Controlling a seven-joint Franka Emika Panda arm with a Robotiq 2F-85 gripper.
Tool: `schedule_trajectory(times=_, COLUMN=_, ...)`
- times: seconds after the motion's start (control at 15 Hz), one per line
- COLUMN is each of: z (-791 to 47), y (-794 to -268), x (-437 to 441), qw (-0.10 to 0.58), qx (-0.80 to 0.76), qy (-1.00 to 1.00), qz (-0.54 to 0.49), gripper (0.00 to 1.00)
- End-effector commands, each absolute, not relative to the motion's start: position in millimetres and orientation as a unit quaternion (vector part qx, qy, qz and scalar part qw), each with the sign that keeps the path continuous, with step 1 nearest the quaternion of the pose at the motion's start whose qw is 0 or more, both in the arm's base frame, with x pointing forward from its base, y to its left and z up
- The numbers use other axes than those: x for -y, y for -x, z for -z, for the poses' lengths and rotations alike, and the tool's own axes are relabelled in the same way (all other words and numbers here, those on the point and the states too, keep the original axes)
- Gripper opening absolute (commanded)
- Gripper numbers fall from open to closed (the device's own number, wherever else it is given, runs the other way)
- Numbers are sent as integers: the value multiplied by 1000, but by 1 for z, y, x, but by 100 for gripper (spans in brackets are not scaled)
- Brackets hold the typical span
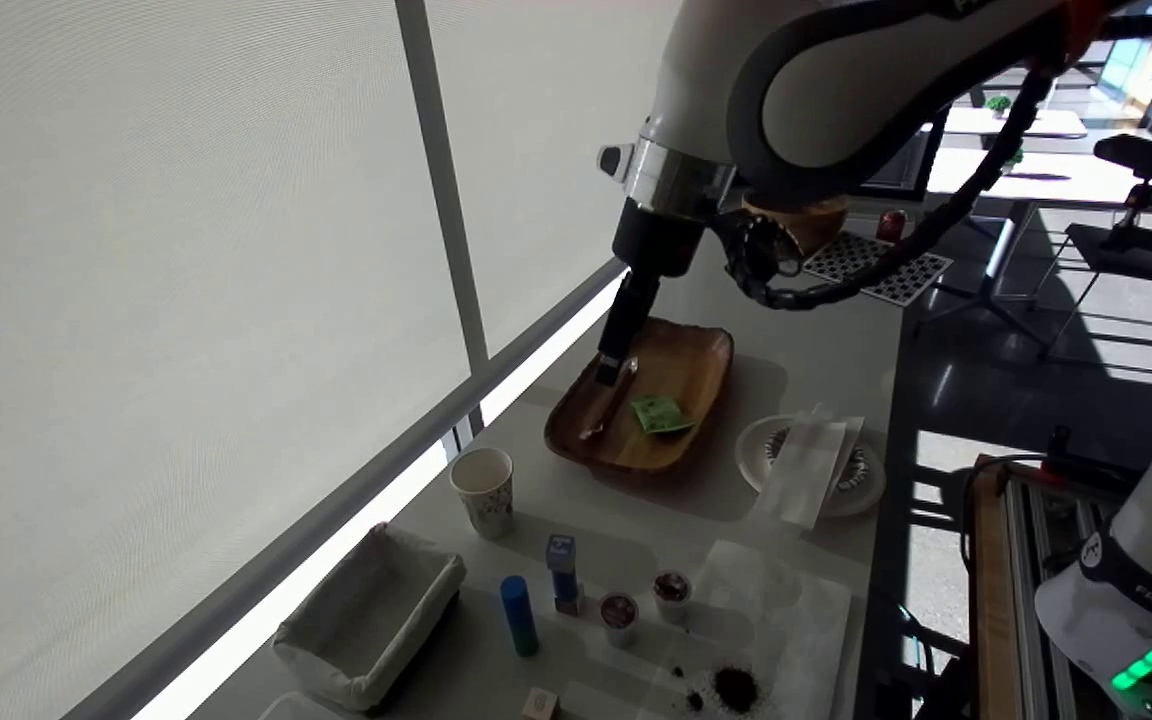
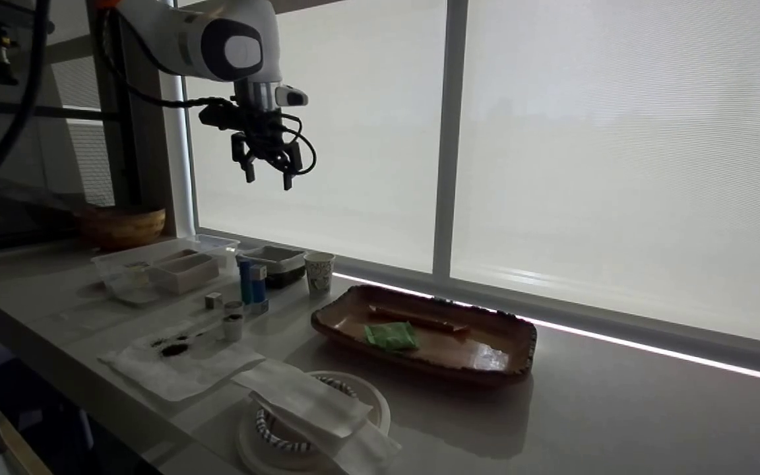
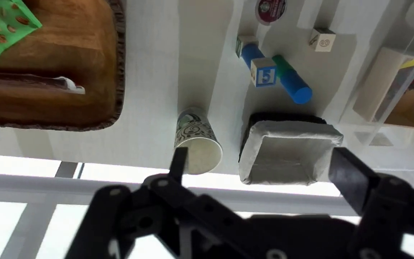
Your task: Rearrange the some of the blocks
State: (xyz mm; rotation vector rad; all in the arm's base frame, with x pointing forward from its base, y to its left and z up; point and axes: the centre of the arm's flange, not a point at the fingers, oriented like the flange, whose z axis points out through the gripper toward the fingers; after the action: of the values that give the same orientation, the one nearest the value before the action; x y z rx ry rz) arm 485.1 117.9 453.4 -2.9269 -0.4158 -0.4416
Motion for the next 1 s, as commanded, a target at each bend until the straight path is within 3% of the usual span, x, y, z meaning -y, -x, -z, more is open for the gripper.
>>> schedule_trajectory(times=0.0, z=-444, y=-488, x=-123, qw=76, qx=147, qy=976, qz=142, gripper=100)
schedule_trajectory(times=0.53, z=-441, y=-495, x=-125, qw=77, qx=158, qy=974, qz=142, gripper=100)
schedule_trajectory(times=0.93, z=-473, y=-491, x=-125, qw=-45, qx=117, qy=986, qz=114, gripper=100)
